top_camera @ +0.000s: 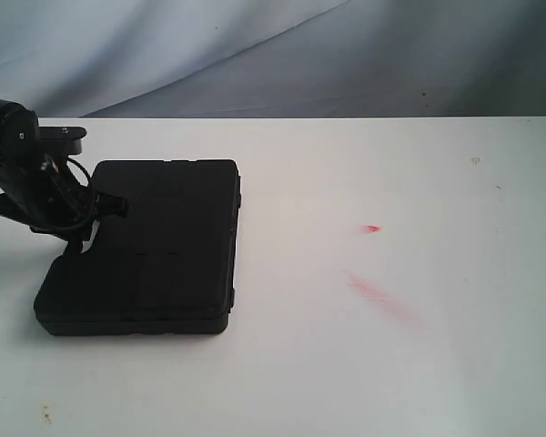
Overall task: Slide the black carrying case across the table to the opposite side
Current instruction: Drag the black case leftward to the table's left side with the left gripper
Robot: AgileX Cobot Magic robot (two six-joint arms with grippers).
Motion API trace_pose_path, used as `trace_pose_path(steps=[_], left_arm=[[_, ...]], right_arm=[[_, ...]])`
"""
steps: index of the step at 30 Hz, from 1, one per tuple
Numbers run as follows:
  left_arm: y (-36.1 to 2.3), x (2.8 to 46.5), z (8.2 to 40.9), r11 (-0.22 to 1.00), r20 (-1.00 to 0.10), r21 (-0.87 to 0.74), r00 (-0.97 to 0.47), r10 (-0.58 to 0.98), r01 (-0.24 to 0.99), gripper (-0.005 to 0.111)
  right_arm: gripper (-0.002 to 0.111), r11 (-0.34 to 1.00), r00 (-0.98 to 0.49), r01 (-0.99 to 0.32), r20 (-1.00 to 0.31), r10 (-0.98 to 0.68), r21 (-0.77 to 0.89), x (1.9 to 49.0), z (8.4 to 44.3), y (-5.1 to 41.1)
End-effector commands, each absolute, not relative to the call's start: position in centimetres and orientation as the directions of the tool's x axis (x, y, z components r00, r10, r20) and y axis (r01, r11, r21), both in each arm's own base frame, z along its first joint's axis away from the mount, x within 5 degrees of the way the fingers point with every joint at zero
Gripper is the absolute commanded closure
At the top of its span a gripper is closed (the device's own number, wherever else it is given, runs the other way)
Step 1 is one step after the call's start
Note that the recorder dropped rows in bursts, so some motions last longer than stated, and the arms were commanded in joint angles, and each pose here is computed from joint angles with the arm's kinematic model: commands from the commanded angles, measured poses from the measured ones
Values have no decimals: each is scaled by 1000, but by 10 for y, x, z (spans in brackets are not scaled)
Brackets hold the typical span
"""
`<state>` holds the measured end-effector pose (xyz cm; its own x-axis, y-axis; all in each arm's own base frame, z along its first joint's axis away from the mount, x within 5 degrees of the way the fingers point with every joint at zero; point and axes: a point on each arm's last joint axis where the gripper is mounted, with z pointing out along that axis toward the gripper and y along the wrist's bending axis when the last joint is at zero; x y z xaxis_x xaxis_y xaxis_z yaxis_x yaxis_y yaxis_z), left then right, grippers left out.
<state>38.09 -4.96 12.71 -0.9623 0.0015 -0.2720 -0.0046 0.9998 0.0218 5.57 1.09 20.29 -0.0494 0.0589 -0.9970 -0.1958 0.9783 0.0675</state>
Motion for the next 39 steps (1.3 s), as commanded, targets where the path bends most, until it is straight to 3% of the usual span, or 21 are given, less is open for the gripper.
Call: trace_pose_path(steps=[1,14,26,39], left_arm=[[-36,382,126,999,-260,51,-965,19,6,107],[-27,381,126,999,-248,34,-968,-29,-38,105],[-28,381,127,998,-248,16,-968,-47,-53,76],[-28,380,148,998,-295,10,-954,-49,-54,72]], right_arm=[[108,979,-45,-194,-997,54,62,55,202,11],[108,979,-45,-194,-997,54,62,55,202,11],[108,979,-45,-194,-997,54,62,55,202,11],[108,979,-45,-194,-997,54,62,55,202,11]])
